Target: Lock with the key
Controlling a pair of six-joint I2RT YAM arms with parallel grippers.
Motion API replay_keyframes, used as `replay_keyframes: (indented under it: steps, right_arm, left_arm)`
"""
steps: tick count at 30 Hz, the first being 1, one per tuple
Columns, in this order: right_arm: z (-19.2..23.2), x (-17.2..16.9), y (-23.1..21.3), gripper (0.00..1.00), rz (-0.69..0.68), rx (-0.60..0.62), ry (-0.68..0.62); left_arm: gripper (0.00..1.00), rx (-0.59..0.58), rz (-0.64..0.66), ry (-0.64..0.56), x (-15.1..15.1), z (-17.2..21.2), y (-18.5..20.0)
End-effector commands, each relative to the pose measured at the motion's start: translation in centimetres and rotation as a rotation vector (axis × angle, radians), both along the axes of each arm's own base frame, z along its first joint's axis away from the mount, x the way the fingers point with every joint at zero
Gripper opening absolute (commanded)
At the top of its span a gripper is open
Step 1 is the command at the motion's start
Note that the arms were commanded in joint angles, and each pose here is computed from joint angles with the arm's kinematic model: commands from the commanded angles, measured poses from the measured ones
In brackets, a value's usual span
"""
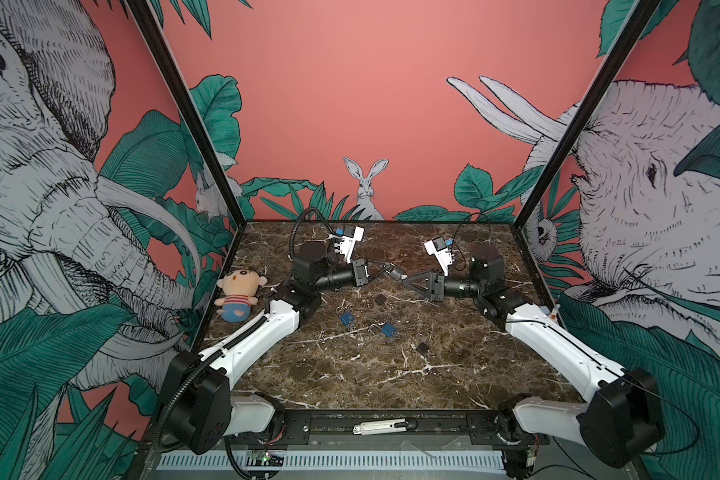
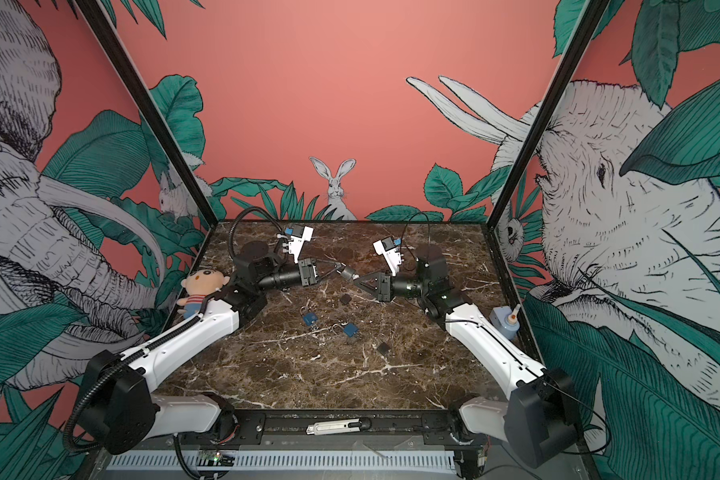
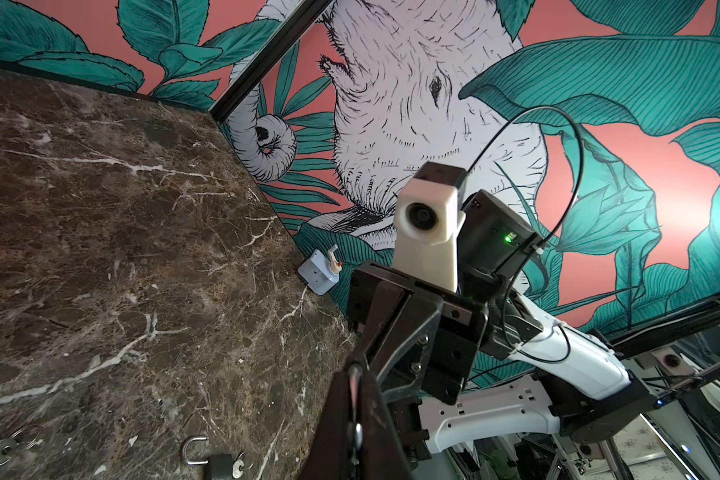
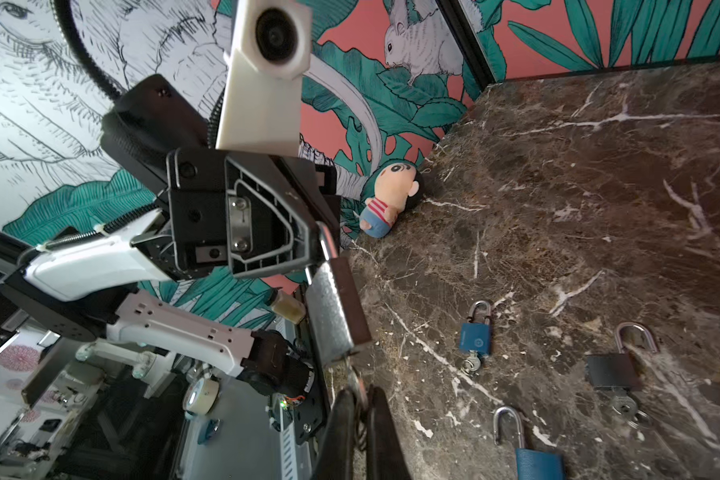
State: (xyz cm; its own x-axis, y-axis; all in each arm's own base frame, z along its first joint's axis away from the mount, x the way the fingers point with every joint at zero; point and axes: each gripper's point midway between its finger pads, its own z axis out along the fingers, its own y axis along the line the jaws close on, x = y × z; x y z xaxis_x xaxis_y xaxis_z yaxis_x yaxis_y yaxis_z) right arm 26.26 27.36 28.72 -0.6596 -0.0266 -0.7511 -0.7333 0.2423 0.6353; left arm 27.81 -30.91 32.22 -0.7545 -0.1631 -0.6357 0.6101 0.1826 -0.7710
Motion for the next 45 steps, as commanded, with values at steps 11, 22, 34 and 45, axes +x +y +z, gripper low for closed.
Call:
replay_keyframes:
  steps: [11,22,34,45]
  right_arm:
    - [0.5,-0.8,-2.6,0.0,-0.044,0.032,-0.047]
    - [-1.4,-0.6,-5.5,0.0,-0.162,-0.023,-0.021]
    - [-3.7,1.9,-12.2,0.0,-0.55,-0.076,0.037]
    - [-5.7,2.6,-17.2,0.0,-0.743,-0.131,0.129]
  left_arm:
    - [0.0,-0.05,0.041,-0.101,0.8,3.4,1.3]
    - [0.0,0.032,0.055,-0.086,2.3,1.5,1.7]
    - [0.0,0.386,-0.14,0.075,5.6,-10.6,-6.6]
    - [0.0,0.445,-0.253,0.213,8.8,-18.9,-14.6]
